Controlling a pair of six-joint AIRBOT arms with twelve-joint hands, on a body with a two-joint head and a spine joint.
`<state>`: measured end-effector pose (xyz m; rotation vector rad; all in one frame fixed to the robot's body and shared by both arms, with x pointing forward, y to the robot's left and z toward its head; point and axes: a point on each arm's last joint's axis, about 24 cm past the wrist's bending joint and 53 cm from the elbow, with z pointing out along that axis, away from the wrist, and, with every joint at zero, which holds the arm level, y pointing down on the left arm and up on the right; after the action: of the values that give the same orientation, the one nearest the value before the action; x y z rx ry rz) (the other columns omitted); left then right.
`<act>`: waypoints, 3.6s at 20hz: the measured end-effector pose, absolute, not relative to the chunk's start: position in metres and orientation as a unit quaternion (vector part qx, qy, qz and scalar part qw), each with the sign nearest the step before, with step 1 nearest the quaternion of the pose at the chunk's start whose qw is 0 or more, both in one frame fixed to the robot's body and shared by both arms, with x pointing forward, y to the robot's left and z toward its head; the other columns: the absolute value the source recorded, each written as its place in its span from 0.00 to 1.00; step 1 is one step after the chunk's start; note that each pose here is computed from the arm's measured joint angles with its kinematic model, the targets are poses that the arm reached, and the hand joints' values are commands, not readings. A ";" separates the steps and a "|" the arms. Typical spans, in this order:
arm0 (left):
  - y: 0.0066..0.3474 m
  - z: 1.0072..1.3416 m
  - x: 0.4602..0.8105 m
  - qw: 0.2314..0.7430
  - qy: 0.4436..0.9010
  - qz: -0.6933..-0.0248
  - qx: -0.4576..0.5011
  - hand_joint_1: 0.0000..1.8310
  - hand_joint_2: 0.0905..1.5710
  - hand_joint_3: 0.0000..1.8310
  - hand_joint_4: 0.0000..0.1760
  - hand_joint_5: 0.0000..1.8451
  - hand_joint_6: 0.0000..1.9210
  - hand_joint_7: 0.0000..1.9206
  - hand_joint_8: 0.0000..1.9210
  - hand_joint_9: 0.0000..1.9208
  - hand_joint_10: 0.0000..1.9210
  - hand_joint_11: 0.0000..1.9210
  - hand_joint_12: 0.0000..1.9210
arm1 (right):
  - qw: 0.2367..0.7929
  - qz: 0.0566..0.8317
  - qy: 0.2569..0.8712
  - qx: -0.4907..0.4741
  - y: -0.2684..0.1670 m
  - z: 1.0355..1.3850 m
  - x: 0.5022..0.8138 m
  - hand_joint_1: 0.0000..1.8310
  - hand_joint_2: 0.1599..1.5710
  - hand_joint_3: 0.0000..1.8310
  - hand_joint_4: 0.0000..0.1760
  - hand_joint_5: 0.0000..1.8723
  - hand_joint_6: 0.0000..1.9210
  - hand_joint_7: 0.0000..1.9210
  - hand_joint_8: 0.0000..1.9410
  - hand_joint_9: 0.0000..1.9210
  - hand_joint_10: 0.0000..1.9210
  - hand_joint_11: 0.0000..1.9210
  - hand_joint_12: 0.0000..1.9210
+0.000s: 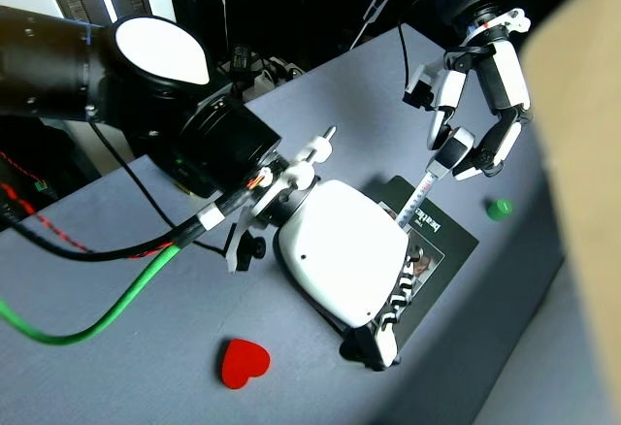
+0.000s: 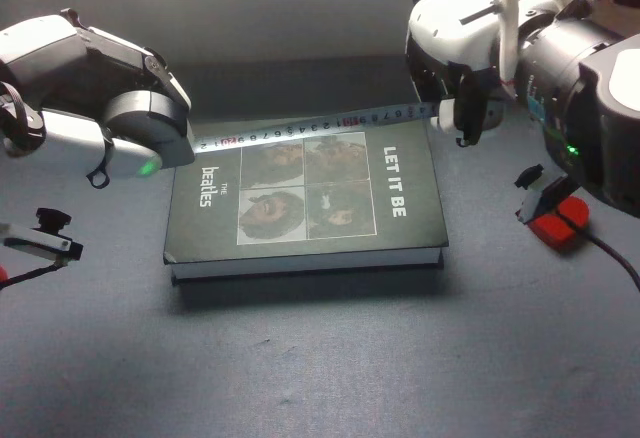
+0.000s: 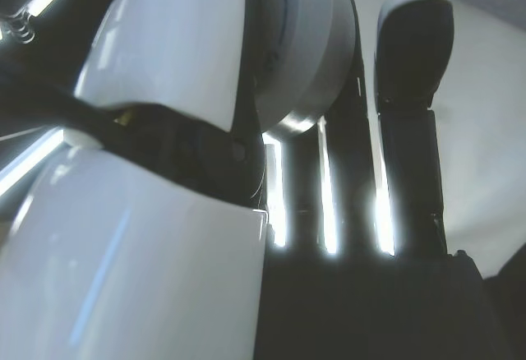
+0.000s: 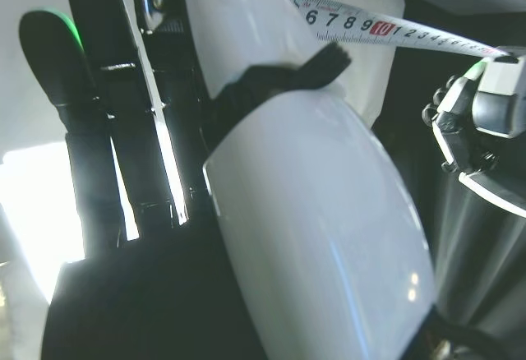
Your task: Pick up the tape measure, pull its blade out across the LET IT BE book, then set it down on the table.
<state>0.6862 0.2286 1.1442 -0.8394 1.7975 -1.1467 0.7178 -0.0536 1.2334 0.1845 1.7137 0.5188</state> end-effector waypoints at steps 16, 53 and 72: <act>0.228 1.145 0.686 0.412 0.713 -0.458 -0.335 0.75 0.71 0.00 0.00 0.46 0.48 0.46 0.60 0.49 0.67 0.52 0.61 | 0.633 0.209 0.742 0.071 -0.088 1.239 0.725 0.75 0.69 0.00 0.00 0.44 0.59 0.55 0.45 0.44 0.67 0.37 0.63; 0.225 1.146 0.684 0.410 0.710 -0.467 -0.332 0.82 0.69 0.00 0.00 0.48 0.40 0.46 0.57 0.48 0.61 0.48 0.77 | 0.645 0.187 0.736 0.080 -0.134 1.244 0.747 0.74 0.70 0.00 0.00 0.42 0.61 0.53 0.48 0.42 0.69 0.35 0.62; 0.253 1.110 0.663 0.394 0.741 -0.459 -0.290 0.77 0.70 0.00 0.00 0.50 0.41 0.46 0.60 0.49 0.66 0.50 0.66 | 0.639 0.201 0.741 0.039 -0.107 1.244 0.707 0.03 0.63 0.00 0.01 0.00 0.00 0.00 0.00 0.00 0.00 0.00 0.17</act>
<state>0.6628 0.2533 1.1100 -0.7368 1.8808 -1.1641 0.7068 -0.1071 1.2439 0.0899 1.6920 0.4584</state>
